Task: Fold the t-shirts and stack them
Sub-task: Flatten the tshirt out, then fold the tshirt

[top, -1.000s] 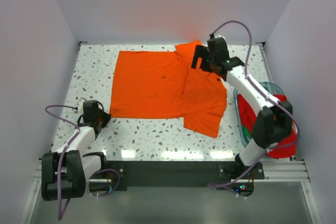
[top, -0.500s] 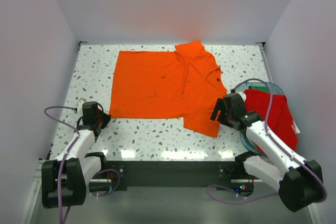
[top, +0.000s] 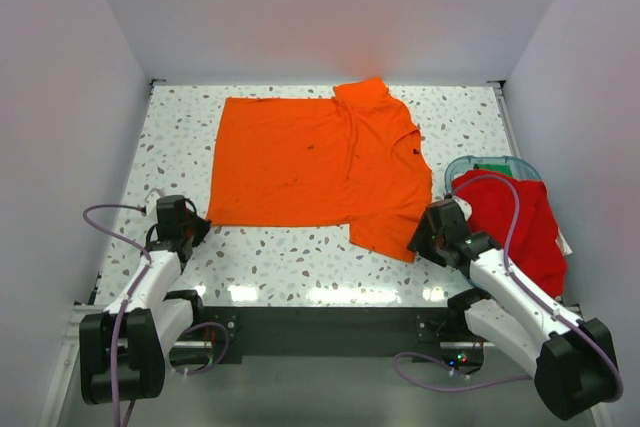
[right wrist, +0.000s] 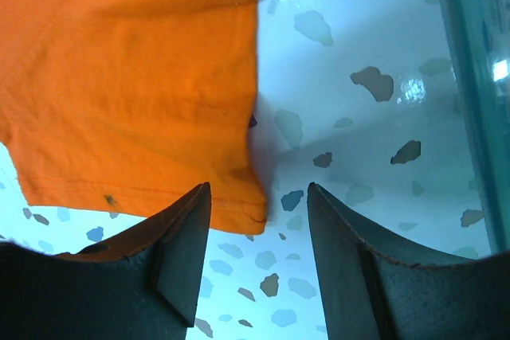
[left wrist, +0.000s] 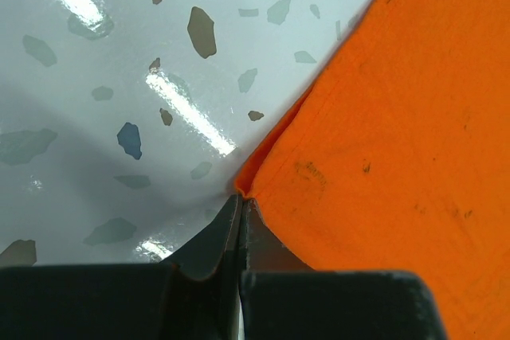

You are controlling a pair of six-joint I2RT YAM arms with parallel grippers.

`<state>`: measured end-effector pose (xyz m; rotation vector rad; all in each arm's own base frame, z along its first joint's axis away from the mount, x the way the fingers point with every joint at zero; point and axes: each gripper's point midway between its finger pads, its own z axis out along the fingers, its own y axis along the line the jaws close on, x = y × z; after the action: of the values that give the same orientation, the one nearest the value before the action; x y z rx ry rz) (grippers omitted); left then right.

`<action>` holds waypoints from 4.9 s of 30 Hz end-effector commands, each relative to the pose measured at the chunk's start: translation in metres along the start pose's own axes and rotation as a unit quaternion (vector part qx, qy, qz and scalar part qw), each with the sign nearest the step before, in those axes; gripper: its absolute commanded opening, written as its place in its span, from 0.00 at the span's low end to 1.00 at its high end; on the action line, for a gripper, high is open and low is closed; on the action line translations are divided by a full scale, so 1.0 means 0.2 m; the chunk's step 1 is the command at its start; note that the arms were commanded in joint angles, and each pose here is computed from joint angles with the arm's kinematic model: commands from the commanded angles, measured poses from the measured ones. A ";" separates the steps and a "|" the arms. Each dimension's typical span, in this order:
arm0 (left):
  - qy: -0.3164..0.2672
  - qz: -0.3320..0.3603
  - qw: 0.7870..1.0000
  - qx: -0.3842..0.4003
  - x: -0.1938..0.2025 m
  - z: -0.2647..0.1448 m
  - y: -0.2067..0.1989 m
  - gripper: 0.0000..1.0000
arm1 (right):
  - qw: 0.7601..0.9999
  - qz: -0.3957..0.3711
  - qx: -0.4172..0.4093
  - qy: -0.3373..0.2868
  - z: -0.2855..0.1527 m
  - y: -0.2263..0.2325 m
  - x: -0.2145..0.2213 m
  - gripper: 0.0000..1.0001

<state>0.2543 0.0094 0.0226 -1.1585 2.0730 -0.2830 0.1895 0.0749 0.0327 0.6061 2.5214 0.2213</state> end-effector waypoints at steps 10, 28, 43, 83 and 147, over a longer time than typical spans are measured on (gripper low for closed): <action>-0.010 0.008 1.000 -0.005 -0.01 0.01 0.02 0.00 | 0.999 0.027 -0.019 -0.020 0.10 0.09 -0.04 0.48; -0.016 0.018 1.000 -0.017 -0.02 -0.01 0.05 0.00 | 0.998 0.023 -0.061 -0.024 -0.10 0.13 -0.06 0.00; -0.041 0.000 0.999 0.008 -0.11 -0.12 -0.04 0.00 | 0.993 0.010 -0.121 -0.006 -0.36 0.13 0.01 0.00; 0.015 0.018 1.000 0.001 -0.41 0.45 -0.74 0.00 | 0.996 -0.013 -0.077 -0.043 0.12 0.71 -1.00 0.00; 0.002 0.015 1.000 -0.007 -0.50 0.53 -0.76 0.00 | 0.994 0.010 -0.108 -0.033 0.27 0.72 -1.23 0.00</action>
<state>0.4420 0.0100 0.0579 -1.1432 2.1639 -0.2622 0.4401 0.0867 0.1174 0.5878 2.4490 0.4241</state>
